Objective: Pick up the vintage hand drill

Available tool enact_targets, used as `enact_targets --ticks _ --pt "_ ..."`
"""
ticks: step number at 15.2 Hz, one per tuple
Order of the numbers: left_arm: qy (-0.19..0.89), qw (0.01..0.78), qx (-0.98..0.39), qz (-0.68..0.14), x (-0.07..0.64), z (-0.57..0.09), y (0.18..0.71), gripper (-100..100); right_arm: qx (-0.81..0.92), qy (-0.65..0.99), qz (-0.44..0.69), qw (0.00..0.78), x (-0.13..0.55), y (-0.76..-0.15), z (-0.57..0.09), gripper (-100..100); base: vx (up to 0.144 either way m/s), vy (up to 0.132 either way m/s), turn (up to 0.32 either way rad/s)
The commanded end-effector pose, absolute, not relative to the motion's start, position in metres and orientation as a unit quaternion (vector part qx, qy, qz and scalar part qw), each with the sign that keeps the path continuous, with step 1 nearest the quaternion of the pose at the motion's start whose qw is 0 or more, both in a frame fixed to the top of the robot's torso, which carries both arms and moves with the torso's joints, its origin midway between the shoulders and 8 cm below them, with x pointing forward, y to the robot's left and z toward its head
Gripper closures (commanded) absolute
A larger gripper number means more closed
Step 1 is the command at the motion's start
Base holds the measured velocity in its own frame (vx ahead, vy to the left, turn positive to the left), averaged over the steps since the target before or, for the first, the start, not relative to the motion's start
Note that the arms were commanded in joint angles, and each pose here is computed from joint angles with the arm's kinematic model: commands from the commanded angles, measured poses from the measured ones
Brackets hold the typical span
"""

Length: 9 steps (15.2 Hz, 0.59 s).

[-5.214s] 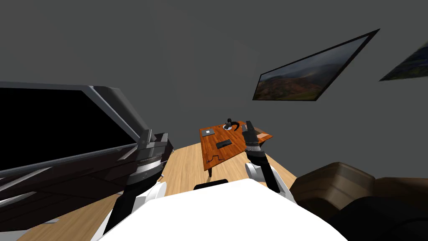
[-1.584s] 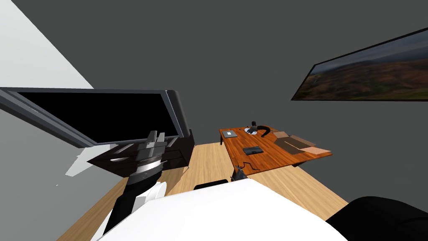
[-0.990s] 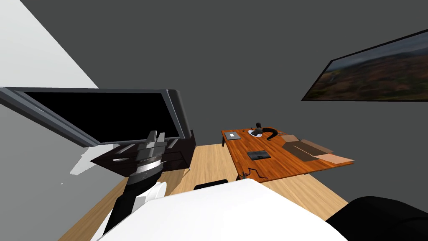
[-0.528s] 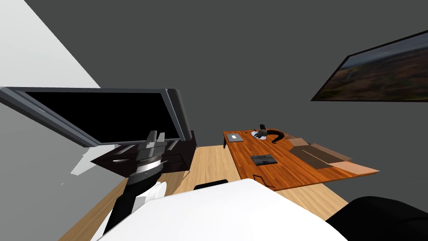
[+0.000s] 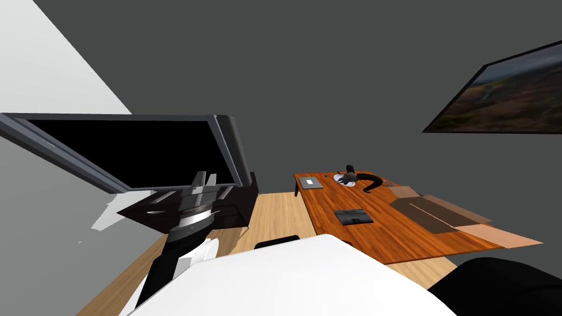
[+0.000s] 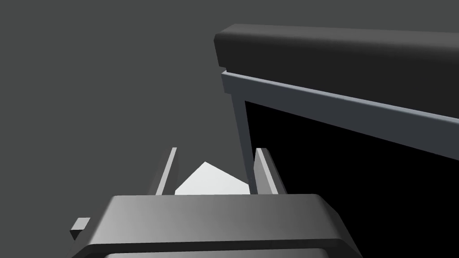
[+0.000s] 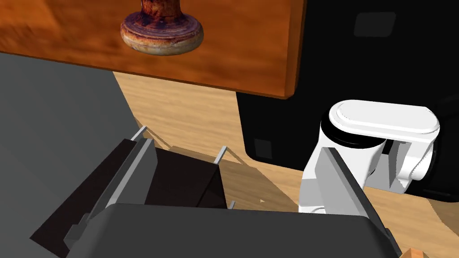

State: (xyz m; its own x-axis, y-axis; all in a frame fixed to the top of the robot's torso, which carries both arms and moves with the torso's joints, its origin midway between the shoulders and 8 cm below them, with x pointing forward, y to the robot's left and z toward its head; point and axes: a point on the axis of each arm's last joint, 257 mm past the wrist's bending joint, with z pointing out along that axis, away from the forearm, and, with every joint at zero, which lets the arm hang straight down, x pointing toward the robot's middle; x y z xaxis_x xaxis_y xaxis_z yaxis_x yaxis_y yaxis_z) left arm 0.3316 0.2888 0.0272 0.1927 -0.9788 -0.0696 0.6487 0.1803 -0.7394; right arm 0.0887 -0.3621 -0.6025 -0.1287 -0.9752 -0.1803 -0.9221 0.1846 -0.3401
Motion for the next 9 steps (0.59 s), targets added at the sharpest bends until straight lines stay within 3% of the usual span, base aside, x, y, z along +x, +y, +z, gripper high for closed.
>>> enact_targets --ticks 1,7,9 --pt "0.282 0.715 -0.293 -0.569 0.332 0.027 0.289 0 -0.652 0.735 -0.075 0.171 0.081 -0.368 -0.604 -100 0.082 -0.014 0.026" --pt "0.282 0.715 -0.293 -0.569 0.332 0.027 0.289 0 -0.704 0.695 -0.082 0.12 0.046 -0.395 -0.613 -100 0.093 -0.023 0.039" --pt "0.282 0.715 -0.293 -0.569 0.332 0.027 0.289 0 -0.704 0.695 -0.082 0.12 0.046 -0.395 -0.613 -100 0.029 -0.01 -0.002"
